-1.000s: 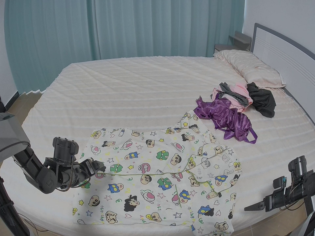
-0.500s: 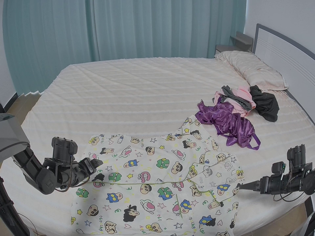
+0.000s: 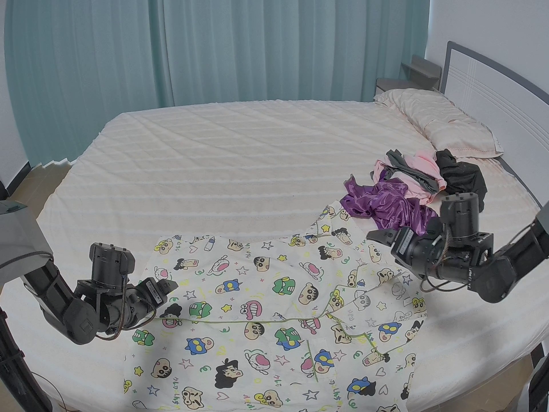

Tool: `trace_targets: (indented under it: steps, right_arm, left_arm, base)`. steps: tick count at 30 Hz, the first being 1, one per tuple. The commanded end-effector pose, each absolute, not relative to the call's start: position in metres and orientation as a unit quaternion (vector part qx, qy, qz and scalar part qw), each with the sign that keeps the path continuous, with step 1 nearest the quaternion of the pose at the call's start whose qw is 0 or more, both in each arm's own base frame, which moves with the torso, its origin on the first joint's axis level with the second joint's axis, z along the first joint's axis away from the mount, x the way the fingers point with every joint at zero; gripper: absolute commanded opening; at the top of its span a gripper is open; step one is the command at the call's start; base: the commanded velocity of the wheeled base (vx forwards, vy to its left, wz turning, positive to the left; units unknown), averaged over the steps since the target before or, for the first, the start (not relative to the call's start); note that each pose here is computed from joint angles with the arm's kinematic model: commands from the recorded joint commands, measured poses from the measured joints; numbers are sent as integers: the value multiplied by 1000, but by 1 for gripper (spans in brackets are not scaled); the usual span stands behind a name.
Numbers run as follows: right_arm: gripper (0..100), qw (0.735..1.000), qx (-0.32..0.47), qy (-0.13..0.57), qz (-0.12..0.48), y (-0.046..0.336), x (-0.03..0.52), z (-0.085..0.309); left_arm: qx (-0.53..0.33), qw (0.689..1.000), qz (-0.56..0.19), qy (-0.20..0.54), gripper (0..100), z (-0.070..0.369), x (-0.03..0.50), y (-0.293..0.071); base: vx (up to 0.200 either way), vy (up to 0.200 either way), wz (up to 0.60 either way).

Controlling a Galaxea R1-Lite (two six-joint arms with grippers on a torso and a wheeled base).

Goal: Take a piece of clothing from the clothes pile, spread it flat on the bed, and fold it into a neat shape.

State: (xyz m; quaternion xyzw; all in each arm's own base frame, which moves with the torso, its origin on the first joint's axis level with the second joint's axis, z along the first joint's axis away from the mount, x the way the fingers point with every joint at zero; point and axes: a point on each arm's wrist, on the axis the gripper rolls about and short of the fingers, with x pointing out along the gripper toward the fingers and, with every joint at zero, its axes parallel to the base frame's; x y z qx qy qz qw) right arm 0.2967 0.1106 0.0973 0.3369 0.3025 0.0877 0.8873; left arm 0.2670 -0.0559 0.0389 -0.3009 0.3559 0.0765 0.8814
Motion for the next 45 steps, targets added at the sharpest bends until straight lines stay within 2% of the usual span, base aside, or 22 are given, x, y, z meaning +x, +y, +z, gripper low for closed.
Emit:
trace_targets:
  steps: [1, 9, 28, 38, 45]
  right_arm:
    - [100, 884, 340, 309, 85, 147, 339, 75]
    - [100, 884, 343, 305, 87, 165, 372, 81]
    - [100, 883, 333, 323, 75, 194, 434, 62]
    - [100, 881, 329, 330, 76, 205, 450, 54]
    - [100, 882, 330, 327, 75, 203, 451, 57]
  left_arm:
    - [-308, 882, 86, 347, 100, 36, 264, -57]
    - [-306, 886, 67, 341, 100, 33, 255, -61]
    - [-313, 886, 62, 335, 100, 27, 256, -62]
    - [-330, 881, 21, 339, 100, 38, 247, -62]
    - [-349, 874, 21, 339, 100, 39, 247, -62]
  base:
    - [0, 0, 0]
    - [0, 0, 0]
    - [0, 0, 0]
    - [0, 0, 0]
    - [0, 0, 0]
